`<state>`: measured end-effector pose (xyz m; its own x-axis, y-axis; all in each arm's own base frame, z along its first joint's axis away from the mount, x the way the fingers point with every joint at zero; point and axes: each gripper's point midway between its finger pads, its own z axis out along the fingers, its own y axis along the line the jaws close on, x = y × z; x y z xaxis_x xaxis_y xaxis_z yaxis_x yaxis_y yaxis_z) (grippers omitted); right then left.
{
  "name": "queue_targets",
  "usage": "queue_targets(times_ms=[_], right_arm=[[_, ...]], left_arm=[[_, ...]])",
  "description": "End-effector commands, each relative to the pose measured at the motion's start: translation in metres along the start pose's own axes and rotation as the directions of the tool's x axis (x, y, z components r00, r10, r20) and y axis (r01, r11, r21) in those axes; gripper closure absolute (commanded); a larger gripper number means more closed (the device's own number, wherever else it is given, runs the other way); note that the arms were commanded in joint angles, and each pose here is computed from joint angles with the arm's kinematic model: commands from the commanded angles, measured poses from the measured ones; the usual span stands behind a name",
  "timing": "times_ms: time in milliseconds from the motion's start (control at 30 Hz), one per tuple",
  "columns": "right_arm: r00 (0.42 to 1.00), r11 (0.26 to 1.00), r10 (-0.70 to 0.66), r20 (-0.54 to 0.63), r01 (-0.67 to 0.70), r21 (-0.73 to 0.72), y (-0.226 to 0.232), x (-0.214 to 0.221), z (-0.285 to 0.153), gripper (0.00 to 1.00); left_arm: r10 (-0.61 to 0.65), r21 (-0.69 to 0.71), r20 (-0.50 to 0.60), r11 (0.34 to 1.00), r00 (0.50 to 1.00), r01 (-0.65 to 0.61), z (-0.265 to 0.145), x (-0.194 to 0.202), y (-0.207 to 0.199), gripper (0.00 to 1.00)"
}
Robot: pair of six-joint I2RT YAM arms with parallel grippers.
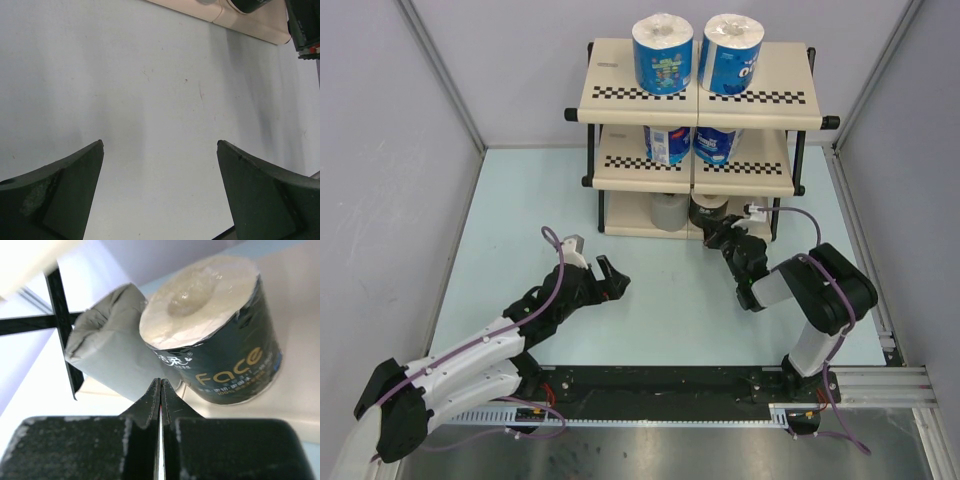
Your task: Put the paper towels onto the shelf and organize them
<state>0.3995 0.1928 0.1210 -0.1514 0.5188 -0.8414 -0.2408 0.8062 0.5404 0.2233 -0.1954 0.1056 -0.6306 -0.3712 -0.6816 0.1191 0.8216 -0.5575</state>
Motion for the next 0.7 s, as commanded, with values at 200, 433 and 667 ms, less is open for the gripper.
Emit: queue_targets(times_ms=[200,433,667], right_arm=[[0.983,0.979,-0.016,0.181,-0.022,0.204,-0.034,-0.039,-0.014,1.00],[0.938,0.945,-0.116,0.328,0.003,0.327,-0.052,-0.062,-0.015,1.00],[0.921,0.925,-0.179,0.347,0.036,0.379,-0.052,-0.067,0.002,1.00]], left_arm=[[0.013,0.013,-0.003,1.000,1.000,-0.013,0.002,0.001,-0.002,0.00],[0.015,0.029,0.018,0.999,1.000,-0.015,0.004,-0.003,-0.006,0.00],[0.017,0.027,0.013,0.999,1.000,-0.018,0.006,-0.002,-0.006,0.00]])
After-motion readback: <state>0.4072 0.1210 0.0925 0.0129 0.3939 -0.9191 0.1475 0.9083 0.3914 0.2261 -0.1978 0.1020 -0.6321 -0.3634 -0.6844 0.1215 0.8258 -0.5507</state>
